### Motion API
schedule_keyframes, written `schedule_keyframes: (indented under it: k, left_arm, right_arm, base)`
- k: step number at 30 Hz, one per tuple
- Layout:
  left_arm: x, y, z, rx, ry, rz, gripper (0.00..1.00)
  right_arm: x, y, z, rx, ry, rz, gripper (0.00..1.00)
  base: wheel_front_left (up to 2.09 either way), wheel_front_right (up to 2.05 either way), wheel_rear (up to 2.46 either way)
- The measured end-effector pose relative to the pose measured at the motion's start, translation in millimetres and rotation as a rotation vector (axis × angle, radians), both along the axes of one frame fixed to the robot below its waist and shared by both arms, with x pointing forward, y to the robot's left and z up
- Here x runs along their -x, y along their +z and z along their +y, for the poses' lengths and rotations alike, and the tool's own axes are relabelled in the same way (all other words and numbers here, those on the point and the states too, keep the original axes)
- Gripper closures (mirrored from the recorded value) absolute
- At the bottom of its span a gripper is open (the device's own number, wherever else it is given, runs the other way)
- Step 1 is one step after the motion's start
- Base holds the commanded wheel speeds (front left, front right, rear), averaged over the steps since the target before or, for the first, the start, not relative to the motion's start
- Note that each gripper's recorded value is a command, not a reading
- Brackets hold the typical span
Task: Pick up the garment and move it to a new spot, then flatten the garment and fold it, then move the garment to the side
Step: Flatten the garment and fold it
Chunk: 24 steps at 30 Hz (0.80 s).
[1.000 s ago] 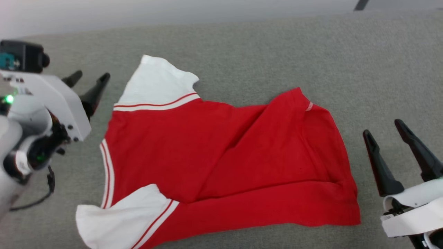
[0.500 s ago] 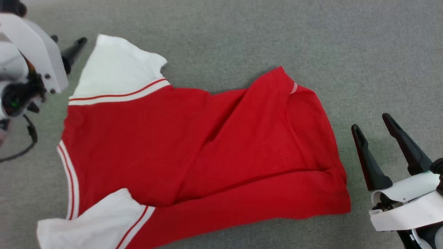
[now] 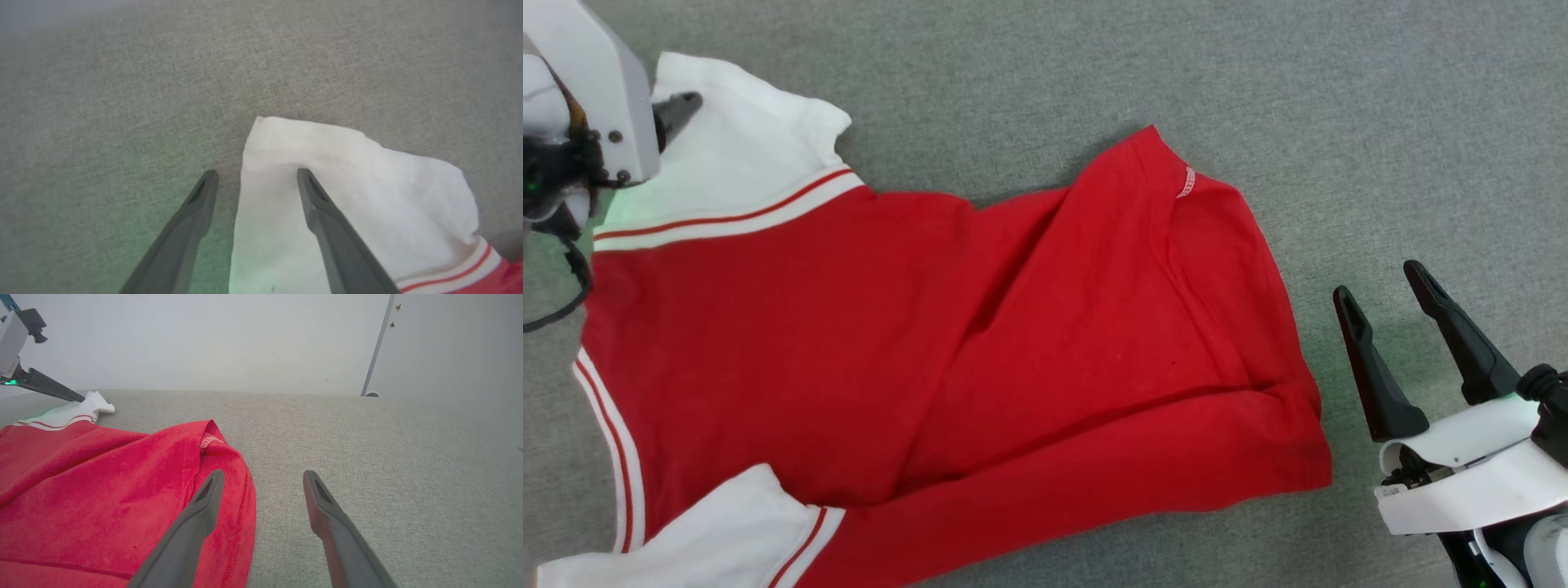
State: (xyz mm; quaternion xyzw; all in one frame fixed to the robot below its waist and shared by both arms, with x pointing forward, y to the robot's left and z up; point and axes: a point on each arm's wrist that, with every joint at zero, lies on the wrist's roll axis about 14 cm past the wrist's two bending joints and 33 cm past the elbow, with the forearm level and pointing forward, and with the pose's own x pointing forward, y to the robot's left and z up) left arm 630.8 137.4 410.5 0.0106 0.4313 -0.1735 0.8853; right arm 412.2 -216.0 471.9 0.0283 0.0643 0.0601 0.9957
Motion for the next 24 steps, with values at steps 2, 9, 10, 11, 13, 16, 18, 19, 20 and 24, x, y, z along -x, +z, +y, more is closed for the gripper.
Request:
schedule_keyframes:
  k: [2,9,10,11,13,16,18,19,20,24]
  left_arm:
    - [1,-7,-1,-0.016,-0.001,0.035,0.00]
    - [-5,-14,-6,-0.039,0.002,0.065,0.00]
    - [-7,-14,-7,-0.038,0.005,0.067,0.00]
    - [-7,-15,-8,-0.038,0.007,0.074,0.01]
    - [-7,-18,-11,-0.035,0.010,0.089,0.52]
    - [-6,-21,-14,-0.016,0.026,0.124,1.00]
    - [-6,-21,-17,-0.012,0.020,0.126,1.00]
    - [-6,-21,-19,-0.011,0.019,0.126,1.00]
    - [-6,-20,-18,-0.011,0.021,0.125,1.00]
    - [-3,-16,-18,-0.006,0.014,0.119,1.00]
  right_arm:
    - [-1,-2,-1,-0.005,-0.003,0.006,0.00]
    - [-4,-7,0,-0.016,-0.005,0.018,0.00]
    - [-4,-9,-1,-0.017,-0.007,0.023,0.00]
    - [-3,-9,-1,-0.017,-0.008,0.025,0.00]
    - [-3,-12,-2,-0.021,-0.013,0.034,0.00]
    - [-4,-13,-2,-0.025,-0.016,0.042,0.00]
    - [-4,-14,-2,-0.031,-0.017,0.047,0.00]
    - [-4,-14,-1,-0.035,-0.017,0.050,0.00]
    - [-4,-14,-1,-0.043,-0.016,0.056,0.00]
    - [-11,-12,6,-0.062,0.008,0.072,0.00]
  base:
    - [0.00,0.00,0.00]
    - [0.00,0.00,0.00]
    - [0.00,0.00,0.00]
    - [0.00,0.00,0.00]
    - [0.00,0.00,0.00]
    - [0.00,0.00,0.00]
    - [0.00,0.00,0.00]
    - [0.00,0.00,0.00]
    - [0.00,0.00,0.00]
    - [0.00,0.00,0.00]
